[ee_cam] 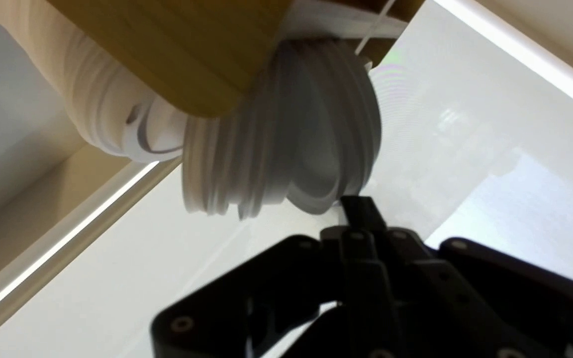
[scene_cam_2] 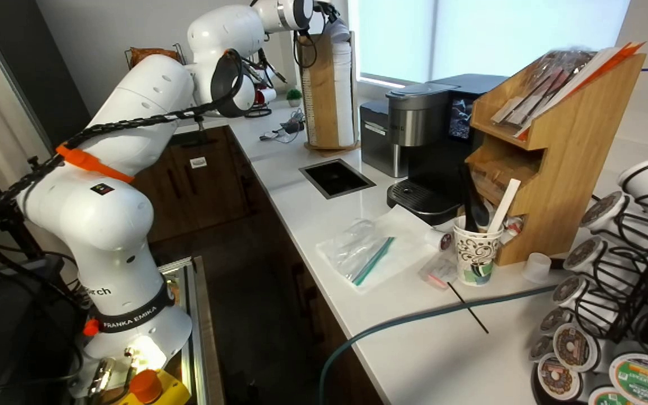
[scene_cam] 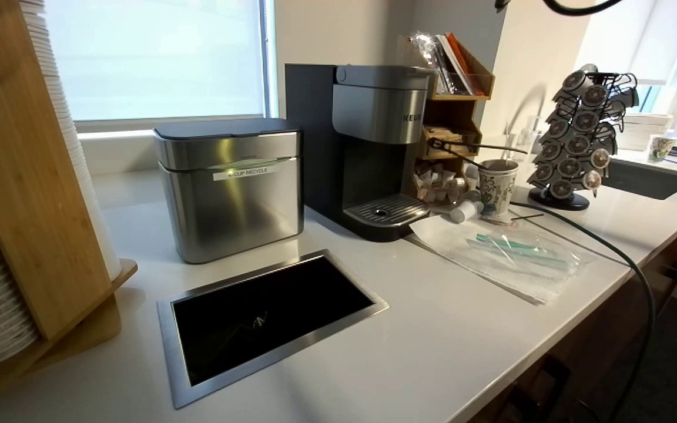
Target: Remove one white lid from the wooden stand on the left.
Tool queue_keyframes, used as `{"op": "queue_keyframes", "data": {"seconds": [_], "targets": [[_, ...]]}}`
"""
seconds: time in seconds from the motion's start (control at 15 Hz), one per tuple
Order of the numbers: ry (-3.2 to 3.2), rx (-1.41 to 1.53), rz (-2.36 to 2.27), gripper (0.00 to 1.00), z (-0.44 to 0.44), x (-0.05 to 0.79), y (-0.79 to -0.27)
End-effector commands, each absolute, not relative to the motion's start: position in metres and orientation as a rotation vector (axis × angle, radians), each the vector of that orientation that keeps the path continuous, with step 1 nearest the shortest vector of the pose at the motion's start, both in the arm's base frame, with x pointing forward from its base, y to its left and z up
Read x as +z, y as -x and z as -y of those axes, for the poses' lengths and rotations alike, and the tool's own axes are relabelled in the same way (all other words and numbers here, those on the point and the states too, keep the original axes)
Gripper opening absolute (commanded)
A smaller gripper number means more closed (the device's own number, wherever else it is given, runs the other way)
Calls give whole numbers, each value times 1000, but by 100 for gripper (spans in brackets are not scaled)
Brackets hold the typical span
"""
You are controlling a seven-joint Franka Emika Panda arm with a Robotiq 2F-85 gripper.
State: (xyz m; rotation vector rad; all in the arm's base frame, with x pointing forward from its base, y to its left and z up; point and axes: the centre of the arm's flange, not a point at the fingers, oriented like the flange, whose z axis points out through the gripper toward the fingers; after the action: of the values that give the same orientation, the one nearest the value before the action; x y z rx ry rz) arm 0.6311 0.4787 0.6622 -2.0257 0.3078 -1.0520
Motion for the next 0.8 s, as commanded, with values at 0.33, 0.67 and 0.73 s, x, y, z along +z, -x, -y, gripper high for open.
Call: {"op": "queue_keyframes", "data": {"seconds": [0.33,0.67,0.73], "targets": [[2090,-960,-333,0,-501,660,-651],[2062,-1000,-292,0,-502,662,-652],[2045,-1017,-276,0,-504,663,-652]]}}
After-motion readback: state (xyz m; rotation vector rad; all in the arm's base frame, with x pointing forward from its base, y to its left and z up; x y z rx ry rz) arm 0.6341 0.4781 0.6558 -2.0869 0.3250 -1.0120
